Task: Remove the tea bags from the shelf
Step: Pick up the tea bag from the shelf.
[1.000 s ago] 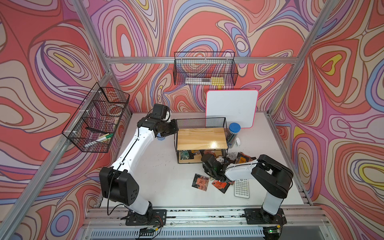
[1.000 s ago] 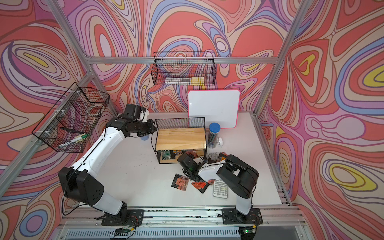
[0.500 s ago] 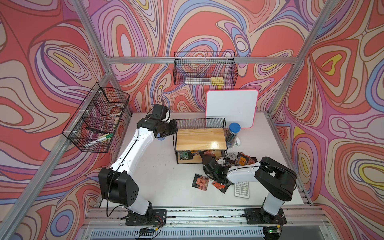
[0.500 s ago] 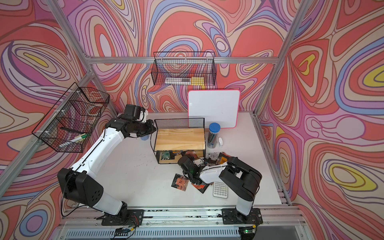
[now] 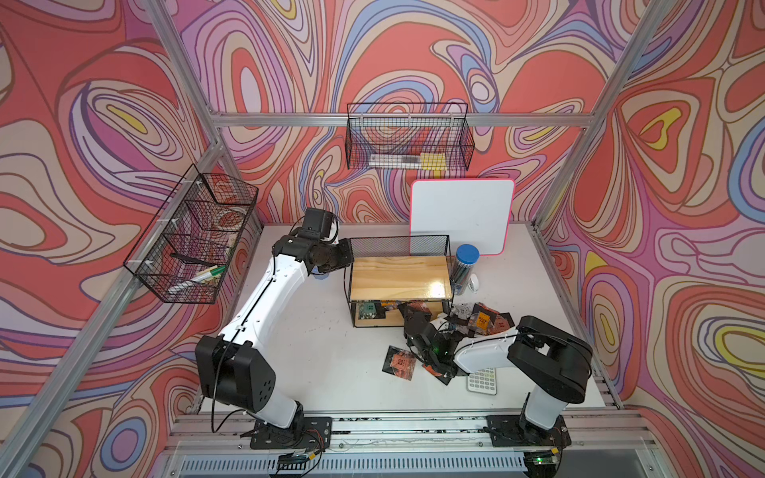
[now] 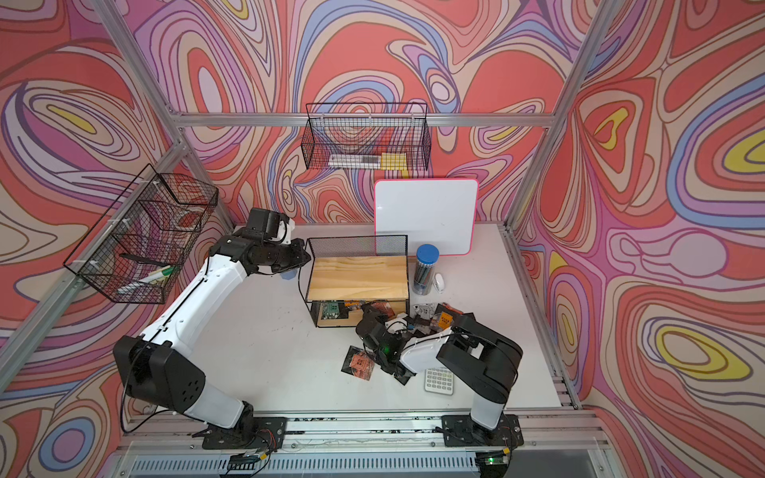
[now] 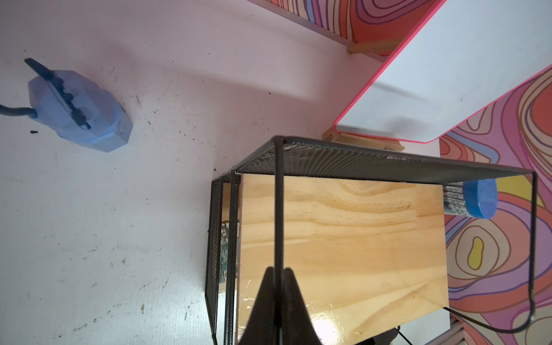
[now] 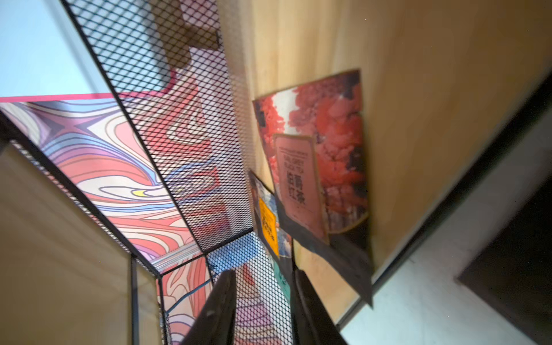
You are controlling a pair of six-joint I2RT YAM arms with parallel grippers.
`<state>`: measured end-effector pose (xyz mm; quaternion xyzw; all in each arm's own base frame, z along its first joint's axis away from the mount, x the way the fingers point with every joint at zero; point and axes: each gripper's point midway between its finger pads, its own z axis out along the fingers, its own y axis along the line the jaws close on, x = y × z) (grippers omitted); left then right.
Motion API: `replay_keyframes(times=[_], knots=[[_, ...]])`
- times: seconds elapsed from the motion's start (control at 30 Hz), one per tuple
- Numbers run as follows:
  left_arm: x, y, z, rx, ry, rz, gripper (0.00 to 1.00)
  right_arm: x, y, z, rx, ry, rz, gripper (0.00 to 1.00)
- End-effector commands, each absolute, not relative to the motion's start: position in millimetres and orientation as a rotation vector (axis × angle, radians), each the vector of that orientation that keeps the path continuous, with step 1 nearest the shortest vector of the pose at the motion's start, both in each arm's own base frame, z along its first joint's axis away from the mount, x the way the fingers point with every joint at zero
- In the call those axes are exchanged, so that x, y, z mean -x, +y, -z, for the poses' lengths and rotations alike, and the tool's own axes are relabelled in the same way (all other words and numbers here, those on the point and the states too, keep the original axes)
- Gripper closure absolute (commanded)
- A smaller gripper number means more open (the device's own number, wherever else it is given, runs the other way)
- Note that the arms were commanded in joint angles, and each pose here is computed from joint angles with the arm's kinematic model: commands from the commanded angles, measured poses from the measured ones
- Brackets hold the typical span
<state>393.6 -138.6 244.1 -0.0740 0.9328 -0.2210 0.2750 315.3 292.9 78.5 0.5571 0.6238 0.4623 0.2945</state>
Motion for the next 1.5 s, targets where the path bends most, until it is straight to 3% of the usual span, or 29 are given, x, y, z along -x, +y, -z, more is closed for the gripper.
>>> replay_keyframes(times=[0.0,0.17,0.73,0.93,1.47], knots=[[-384.9,-120.8,-225.8,0.254,2.572,0.496,0.95,-315.8,282.9,-82.4,-1.668,1.44,-1.346,0.65],[-385.1,-118.9,-225.5,0.262,2.569,0.483,0.96,-312.2,276.3,-64.6,-1.617,1.413,-1.359,0.61],[-384.9,-119.0,-226.6,0.272,2.569,0.487,0.96,-273.6,283.7,-82.0,-1.528,1.489,-1.387,0.58],[-383.8,-118.3,-226.7,0.267,2.569,0.482,0.96,-261.3,283.6,-74.1,-1.56,1.653,-1.268,0.42],[-384.4,-118.7,-225.9,0.252,2.572,0.48,0.96,-266.0,288.2,-29.0,-1.628,1.683,-1.216,0.43]])
